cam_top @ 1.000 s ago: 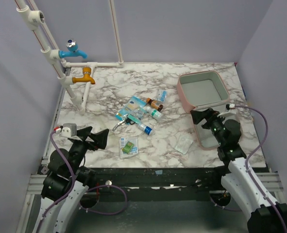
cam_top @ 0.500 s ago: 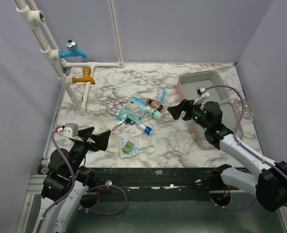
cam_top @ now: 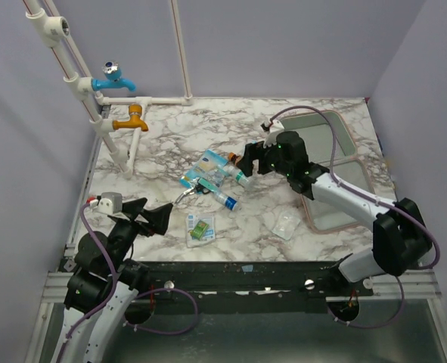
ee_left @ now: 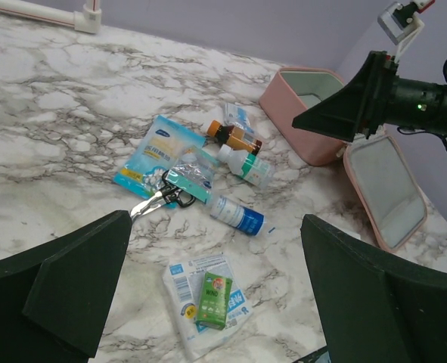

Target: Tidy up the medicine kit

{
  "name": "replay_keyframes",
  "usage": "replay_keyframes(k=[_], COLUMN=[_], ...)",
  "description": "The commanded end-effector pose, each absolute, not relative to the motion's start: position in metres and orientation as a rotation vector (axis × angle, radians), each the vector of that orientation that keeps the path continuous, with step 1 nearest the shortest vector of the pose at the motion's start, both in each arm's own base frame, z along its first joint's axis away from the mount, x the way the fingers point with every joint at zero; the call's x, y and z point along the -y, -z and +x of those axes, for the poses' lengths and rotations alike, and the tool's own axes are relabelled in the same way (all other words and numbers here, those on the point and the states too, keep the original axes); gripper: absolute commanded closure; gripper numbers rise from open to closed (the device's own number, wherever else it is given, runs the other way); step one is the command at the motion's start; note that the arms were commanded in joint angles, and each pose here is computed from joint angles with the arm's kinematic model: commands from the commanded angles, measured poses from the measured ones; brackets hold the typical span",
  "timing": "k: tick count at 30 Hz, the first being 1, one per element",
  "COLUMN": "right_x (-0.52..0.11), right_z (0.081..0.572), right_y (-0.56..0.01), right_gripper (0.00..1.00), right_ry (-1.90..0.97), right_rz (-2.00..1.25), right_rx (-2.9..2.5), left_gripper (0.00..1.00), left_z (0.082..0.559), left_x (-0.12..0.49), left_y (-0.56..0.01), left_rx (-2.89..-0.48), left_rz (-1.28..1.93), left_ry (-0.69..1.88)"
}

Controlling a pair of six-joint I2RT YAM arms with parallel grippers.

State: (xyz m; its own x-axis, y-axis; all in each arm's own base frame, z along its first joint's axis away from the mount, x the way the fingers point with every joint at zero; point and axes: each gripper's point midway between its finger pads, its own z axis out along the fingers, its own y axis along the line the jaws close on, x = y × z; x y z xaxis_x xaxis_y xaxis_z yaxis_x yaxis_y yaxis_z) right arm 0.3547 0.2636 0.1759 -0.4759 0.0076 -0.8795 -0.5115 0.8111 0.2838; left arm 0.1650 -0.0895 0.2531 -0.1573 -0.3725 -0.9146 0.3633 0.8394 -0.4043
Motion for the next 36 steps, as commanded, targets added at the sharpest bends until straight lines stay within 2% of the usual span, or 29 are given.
replay_keyframes(k=[1,12,16,36], right_x=[-0.256,-0.282,-0.281,-0.286], right_z=[0.357,0.354,0.354,0.347], right_y=[-0.136,-0.113,-0.092,-0.024], right_gripper=[0.09,0.13,0.18,0.33], right_ry=[-0.483,-0.469,-0.34,-0.133], right_rz=[-0.494,-0.77,-0.908,-1.032], right_rx=[-2.156,-2.224,-2.29,-2.411], left_gripper=[0.02,0.01,0.01,0.02], left_z=[0.162,0.165,0.164,0.162], left_x=[0.089,0.093,0.093,0.093], left_y=[-0.255,-0.25,-0.251,-0.253], left_rx=[-1.596,-1.628,-1.622,-1.606], left_rz=[-0.002,0.008,0.015,0.024], left_ry=[0.65,0.652,0.655,0.653])
